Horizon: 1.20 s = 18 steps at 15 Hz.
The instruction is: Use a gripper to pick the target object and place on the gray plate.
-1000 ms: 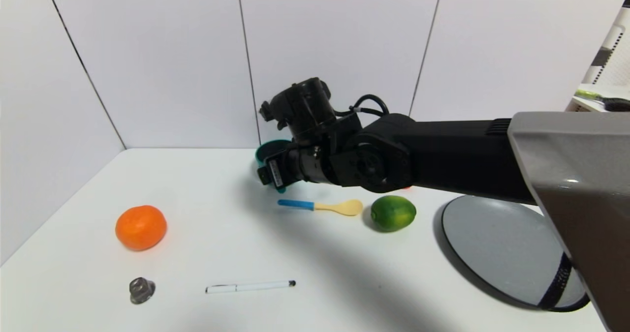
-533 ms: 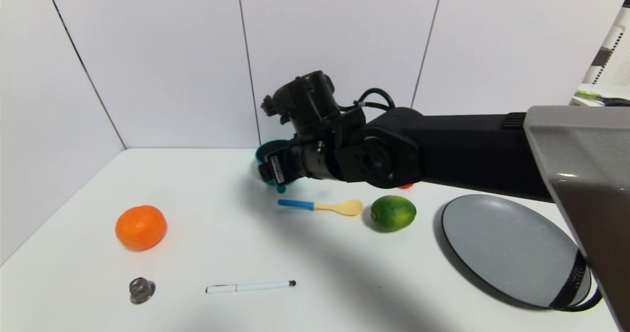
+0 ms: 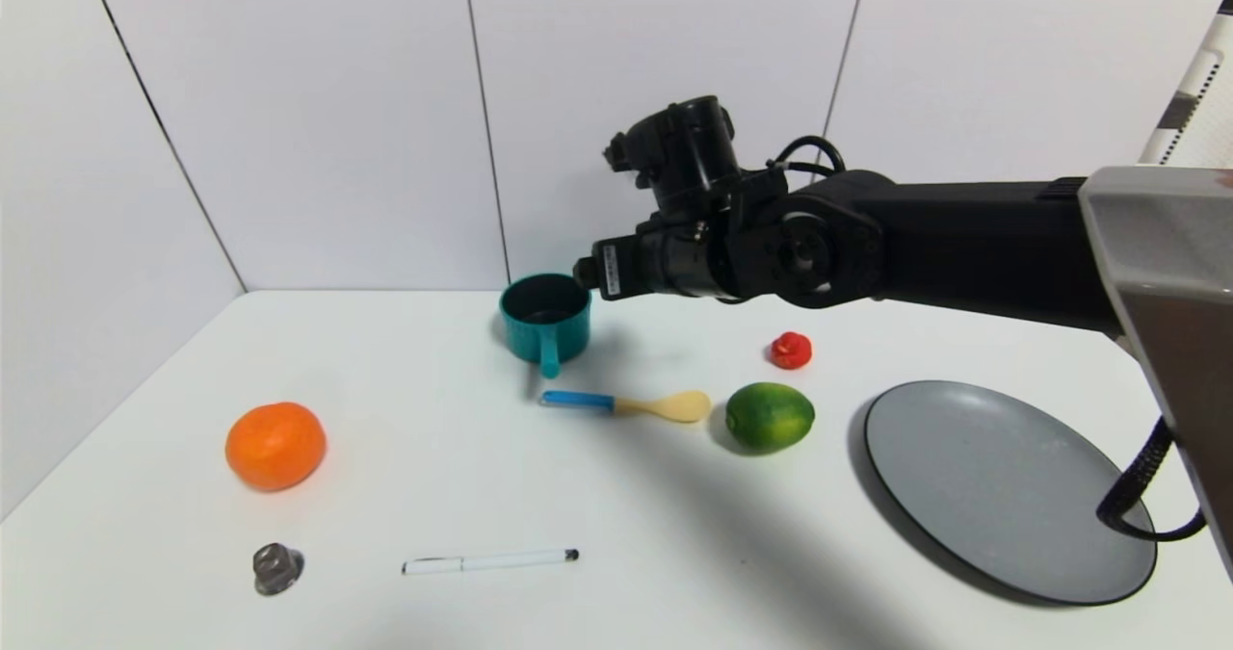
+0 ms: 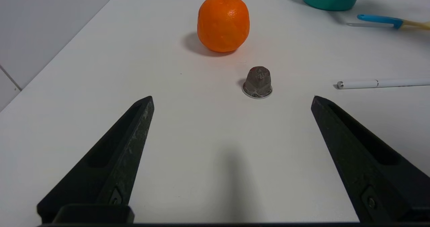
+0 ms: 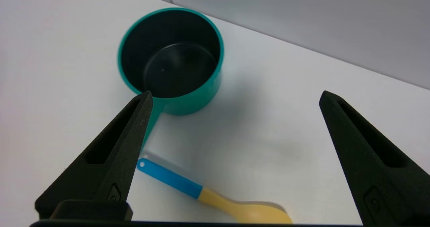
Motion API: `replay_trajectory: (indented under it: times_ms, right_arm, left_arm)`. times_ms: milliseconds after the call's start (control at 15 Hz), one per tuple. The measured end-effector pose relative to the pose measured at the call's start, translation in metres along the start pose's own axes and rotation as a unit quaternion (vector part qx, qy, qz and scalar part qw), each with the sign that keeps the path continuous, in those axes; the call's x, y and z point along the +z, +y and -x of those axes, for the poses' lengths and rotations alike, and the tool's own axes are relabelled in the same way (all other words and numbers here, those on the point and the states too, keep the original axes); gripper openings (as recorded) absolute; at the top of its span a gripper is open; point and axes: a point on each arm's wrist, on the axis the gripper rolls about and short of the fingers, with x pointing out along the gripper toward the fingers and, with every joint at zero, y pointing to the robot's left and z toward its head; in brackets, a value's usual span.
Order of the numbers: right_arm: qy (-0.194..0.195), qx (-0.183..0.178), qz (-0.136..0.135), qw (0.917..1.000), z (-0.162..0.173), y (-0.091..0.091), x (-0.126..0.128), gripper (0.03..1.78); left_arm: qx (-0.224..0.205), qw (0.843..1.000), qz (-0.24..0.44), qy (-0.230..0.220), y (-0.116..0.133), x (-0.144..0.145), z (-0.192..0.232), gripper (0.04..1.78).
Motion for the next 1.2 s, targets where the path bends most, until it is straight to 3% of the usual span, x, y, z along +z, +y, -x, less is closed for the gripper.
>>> replay_trajectory:
  times_ms: [533,1200]
  right_arm:
    - [0.02,0.002,-0.011,0.9997,-0.028,0.008,-0.023,1.71]
    - [-0.011,0.001,-0.022,0.9997,-0.058,0.012,-0.037,1.71]
  left_arm:
    - [0.0,1.0,0.0,0.0,0.0,0.0,0.0,1.69]
    - [0.0,1.0,0.0,0.0,0.0,0.0,0.0,1.69]
